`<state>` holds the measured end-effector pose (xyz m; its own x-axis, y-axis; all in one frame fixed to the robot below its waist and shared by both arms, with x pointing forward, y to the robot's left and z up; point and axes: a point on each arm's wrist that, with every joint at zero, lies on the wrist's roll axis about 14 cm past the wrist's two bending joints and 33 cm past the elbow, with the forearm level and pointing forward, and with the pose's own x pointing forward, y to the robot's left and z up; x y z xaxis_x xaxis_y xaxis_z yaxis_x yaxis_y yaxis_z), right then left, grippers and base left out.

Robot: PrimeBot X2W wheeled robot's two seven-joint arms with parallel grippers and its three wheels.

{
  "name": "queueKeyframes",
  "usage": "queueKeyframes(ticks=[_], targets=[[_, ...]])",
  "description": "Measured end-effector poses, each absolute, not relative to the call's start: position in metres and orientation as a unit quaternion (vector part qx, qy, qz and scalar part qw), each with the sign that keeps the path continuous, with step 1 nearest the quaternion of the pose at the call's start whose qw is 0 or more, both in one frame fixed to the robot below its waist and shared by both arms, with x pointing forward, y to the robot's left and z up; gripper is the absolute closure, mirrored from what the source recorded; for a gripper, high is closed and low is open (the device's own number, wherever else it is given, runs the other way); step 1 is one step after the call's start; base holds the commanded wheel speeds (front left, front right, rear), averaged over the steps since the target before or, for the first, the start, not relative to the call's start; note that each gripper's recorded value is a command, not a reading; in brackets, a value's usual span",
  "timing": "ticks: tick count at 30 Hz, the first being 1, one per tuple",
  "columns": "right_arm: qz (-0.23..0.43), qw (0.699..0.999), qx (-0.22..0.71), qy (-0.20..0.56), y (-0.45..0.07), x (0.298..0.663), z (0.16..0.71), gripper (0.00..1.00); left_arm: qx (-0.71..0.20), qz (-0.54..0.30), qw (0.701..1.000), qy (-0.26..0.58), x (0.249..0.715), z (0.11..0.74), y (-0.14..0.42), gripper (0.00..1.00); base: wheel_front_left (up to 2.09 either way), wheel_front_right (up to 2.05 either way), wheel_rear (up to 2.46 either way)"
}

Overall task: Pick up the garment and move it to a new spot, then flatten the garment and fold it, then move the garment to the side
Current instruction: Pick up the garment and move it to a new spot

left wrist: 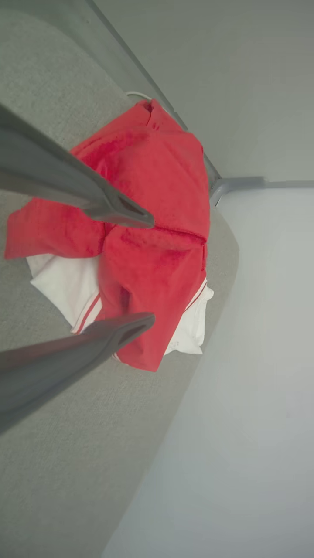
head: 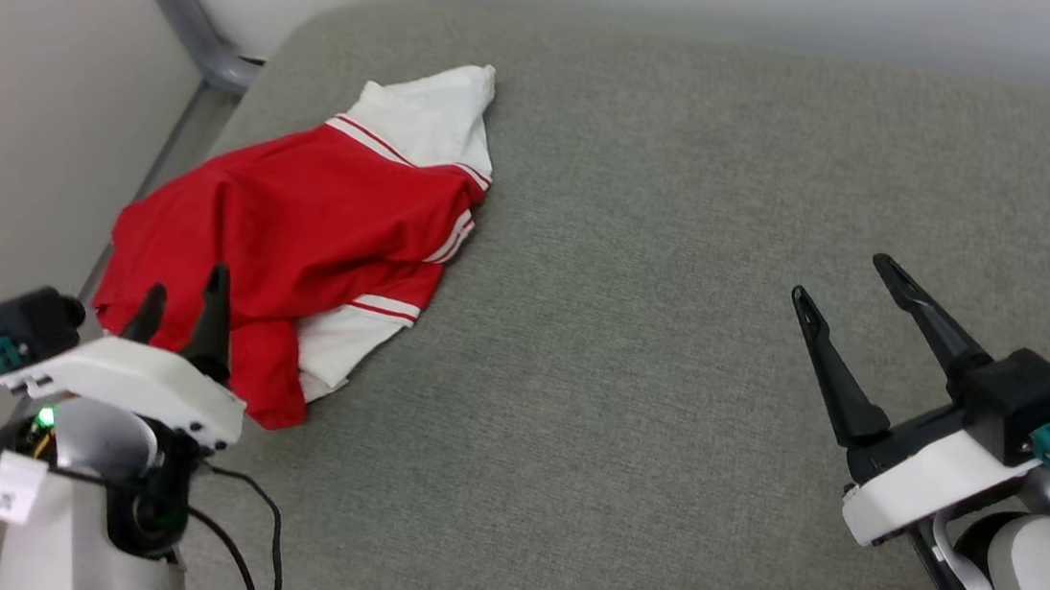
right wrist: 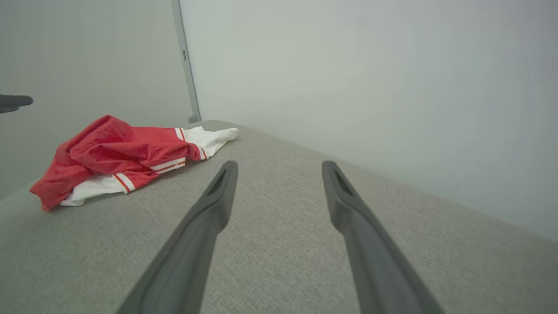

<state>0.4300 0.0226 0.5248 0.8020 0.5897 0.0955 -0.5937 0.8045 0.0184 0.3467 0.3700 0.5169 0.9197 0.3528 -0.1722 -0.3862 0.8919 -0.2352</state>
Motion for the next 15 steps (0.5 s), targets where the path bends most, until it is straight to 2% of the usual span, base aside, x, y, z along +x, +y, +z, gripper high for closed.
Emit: queueKeyframes(ticks=[6,15], targets=[[0.292,0.956,0.03,-0.019,0.01,0.457,0.497,0.0,-0.138,0.155,0.963,0.172,0.4,0.49,0.369,0.0,0.0,0.0,0.0],[0.272,0.962,0.033,0.017,-0.005,0.486,0.453,0.0,-0.163,0.142,0.902,0.375,0.434,0.41,0.369,0.0,0.0,0.0,0.0]])
